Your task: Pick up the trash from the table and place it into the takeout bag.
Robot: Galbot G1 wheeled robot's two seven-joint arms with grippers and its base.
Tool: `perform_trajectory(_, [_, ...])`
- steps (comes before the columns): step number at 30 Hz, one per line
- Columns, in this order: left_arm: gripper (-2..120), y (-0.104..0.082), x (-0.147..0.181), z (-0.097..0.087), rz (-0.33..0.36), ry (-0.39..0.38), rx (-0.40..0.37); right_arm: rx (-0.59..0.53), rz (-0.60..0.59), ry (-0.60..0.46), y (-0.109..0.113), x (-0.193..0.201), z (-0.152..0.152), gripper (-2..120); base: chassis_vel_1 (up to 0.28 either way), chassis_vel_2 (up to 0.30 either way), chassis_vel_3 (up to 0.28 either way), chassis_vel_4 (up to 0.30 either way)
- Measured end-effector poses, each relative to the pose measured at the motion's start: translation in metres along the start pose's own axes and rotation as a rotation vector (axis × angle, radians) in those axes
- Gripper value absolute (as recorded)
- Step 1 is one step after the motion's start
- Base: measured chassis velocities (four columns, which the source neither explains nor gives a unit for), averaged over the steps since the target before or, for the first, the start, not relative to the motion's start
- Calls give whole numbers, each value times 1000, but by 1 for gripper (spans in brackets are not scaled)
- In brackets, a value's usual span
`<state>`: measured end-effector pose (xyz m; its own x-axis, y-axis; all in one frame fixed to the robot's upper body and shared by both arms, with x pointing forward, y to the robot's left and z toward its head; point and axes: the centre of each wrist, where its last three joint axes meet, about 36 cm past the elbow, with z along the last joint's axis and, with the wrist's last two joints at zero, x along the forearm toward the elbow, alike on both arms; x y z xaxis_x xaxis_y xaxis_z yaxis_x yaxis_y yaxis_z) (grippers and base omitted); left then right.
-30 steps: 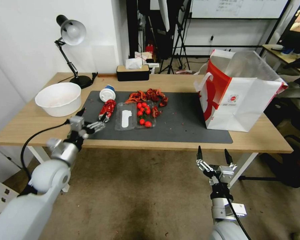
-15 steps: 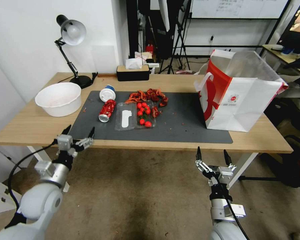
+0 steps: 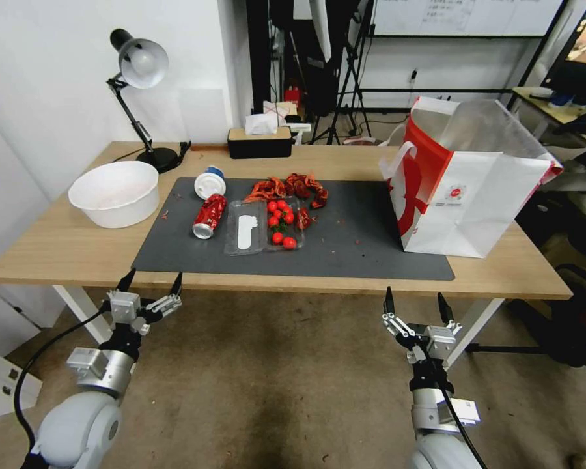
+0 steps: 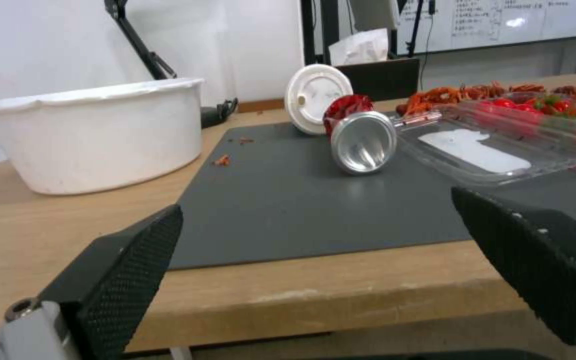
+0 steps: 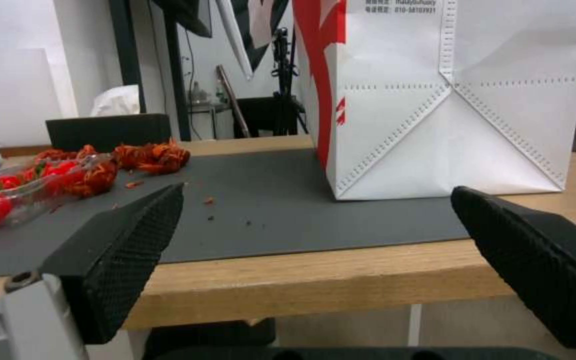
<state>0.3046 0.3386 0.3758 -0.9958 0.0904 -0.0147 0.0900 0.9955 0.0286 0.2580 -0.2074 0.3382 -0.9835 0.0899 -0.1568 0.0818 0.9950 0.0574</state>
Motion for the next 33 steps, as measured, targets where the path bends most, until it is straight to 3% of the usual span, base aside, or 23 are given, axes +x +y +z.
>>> perform_trajectory(11, [100, -6, 4, 6, 0, -3, -4, -1, -1, -2, 0, 1, 0, 100, 0, 0, 0, 0])
perform_trajectory(19, [100, -16, -19, -4, 40, -15, 2, 0, -2, -4, -1, 1, 1, 100, 0, 0, 0, 0])
perform_trajectory(26, [100, -27, -49, -15, 78, 10, 75, 1, -2, -4, -1, 1, 1, 100, 0, 0, 0, 0])
perform_trajectory(33, [100, -31, -71, -22, 102, 17, 99, 2, -3, -8, -1, 1, -1, 100, 0, 0, 0, 0])
